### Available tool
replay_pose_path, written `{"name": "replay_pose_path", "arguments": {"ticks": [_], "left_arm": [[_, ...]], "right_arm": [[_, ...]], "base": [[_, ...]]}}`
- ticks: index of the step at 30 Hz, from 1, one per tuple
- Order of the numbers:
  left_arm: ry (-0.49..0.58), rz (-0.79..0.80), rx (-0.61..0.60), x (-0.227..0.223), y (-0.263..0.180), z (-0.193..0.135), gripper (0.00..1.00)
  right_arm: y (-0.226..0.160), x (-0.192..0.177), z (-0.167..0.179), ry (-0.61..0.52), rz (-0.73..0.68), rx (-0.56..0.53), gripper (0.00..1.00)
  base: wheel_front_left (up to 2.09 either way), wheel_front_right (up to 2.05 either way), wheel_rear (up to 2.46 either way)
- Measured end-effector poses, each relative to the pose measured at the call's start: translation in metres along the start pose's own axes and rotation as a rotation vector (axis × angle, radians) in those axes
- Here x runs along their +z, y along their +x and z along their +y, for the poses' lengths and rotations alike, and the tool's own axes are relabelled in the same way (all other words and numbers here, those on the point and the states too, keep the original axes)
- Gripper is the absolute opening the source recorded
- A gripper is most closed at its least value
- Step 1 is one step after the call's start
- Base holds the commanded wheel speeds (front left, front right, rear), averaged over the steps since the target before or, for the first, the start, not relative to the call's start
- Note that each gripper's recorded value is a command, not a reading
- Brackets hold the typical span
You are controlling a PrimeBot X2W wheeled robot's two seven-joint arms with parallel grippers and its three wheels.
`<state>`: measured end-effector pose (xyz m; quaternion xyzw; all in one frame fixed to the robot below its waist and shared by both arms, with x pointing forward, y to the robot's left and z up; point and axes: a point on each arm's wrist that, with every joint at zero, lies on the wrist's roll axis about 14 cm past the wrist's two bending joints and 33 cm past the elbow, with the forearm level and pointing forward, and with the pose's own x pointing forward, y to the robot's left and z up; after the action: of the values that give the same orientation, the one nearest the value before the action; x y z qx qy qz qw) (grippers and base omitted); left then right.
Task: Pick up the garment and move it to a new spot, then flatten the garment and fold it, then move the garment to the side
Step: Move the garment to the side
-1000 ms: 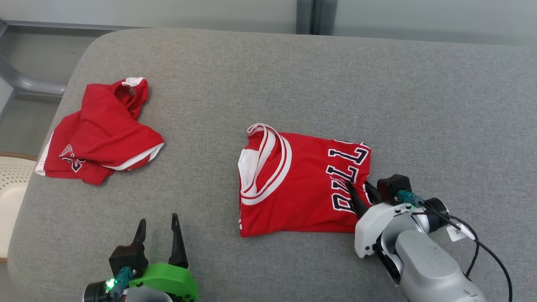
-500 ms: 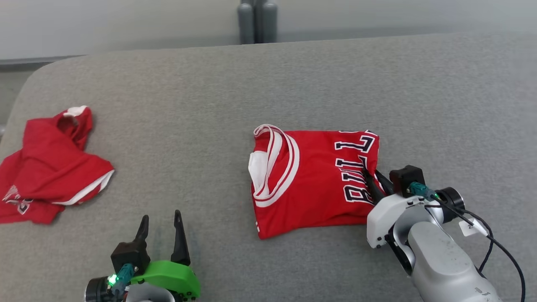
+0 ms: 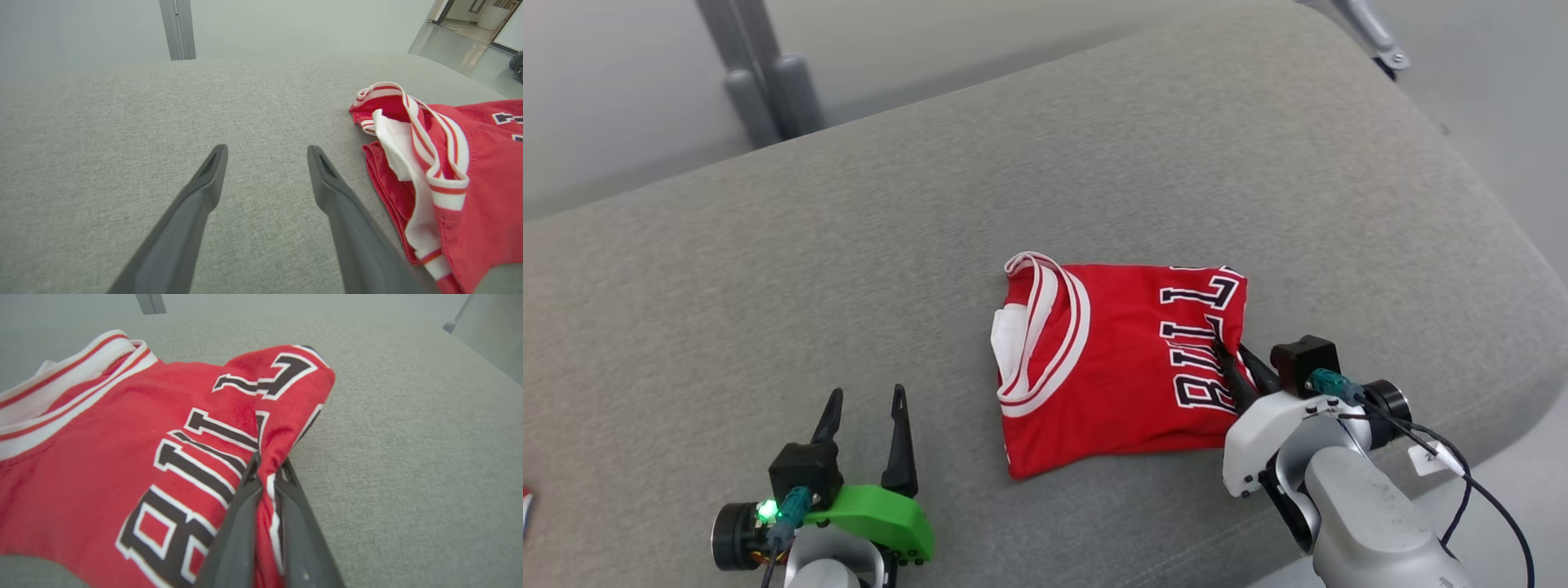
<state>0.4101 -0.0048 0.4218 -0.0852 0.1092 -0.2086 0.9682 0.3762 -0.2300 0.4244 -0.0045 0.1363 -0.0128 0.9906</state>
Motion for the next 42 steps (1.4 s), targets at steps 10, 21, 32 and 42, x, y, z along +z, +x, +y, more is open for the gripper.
{"name": "replay_pose_path", "arguments": {"ticks": [10,21,32,42], "left_arm": [[0.043,0.028,-0.27,-0.009,0.028,-0.084,1.0],[0.073,0.018,-0.247,-0.012,0.038,-0.071,1.0],[0.102,-0.011,-0.08,-0.007,0.041,-0.001,1.0],[0.096,0.007,0.046,-0.015,0.031,0.05,1.0]], "right_arm": [[-0.051,-0.01,-0.064,0.076,-0.015,-0.213,0.0],[-0.034,0.014,-0.123,-0.054,0.011,-0.283,0.0],[0.022,0.072,-0.198,-0.225,0.011,-0.38,0.0],[0.056,0.087,-0.247,-0.284,0.049,-0.496,0.3]], "base": [[0.0,0.0,0.0],[0.0,0.0,0.0],[0.0,0.0,0.0],[0.0,0.0,0.0]]}}
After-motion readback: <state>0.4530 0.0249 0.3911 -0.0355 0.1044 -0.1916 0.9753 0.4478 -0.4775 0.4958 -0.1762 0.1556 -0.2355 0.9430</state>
